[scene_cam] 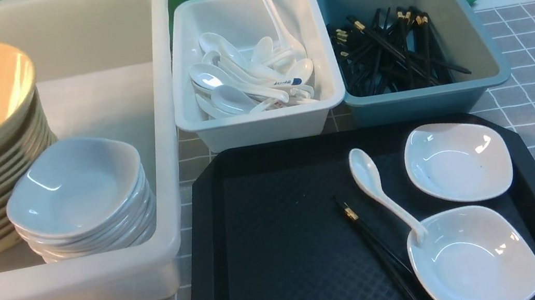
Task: On grey table put chopsticks spoon bowls plates into blue grey white boxes.
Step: 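Place the tan bowl onto the bowl stack in the left bin with the left gripper, then reach down and grasp the white spoon resting in the bowl with the right gripper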
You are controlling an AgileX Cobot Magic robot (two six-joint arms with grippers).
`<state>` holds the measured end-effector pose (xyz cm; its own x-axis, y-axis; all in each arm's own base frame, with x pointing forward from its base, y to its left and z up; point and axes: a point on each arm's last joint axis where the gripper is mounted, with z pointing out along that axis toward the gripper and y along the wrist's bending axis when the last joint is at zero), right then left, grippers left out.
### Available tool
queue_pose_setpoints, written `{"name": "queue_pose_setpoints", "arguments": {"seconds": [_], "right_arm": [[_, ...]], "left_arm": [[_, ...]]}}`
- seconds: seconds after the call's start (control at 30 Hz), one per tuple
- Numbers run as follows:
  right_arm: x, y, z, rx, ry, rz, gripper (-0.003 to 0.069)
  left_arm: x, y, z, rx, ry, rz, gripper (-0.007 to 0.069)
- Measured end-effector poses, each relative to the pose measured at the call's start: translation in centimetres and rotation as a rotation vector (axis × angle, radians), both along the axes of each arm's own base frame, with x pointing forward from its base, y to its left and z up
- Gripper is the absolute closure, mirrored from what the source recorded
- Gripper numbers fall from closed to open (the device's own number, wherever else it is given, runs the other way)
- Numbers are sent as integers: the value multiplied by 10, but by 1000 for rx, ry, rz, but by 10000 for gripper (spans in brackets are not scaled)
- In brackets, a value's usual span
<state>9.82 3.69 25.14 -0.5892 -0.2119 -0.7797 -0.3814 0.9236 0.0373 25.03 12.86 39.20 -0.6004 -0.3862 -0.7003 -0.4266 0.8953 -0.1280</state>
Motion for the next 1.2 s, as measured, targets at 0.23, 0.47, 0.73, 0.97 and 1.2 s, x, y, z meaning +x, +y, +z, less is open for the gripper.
{"name": "queue_pose_setpoints", "arguments": {"seconds": [0.23, 0.47, 0.73, 0.97, 1.2], "right_arm": [[44, 26, 18, -11, 189, 105, 254], [117, 84, -7, -103, 253, 262, 211], [194, 123, -66, -201, 350, 272, 240], [203, 128, -77, -216, 384, 279, 460], [202, 128, -46, -192, 314, 288, 573]], "left_arm": [[-56, -69, 64, 47, -257, -183, 86], [-116, -131, 63, 69, -368, -488, 363], [-163, -141, -49, 47, -202, -533, 628], [-172, -141, -103, 25, -139, -514, 636], [-170, -139, -128, 17, -147, -481, 636]]}}
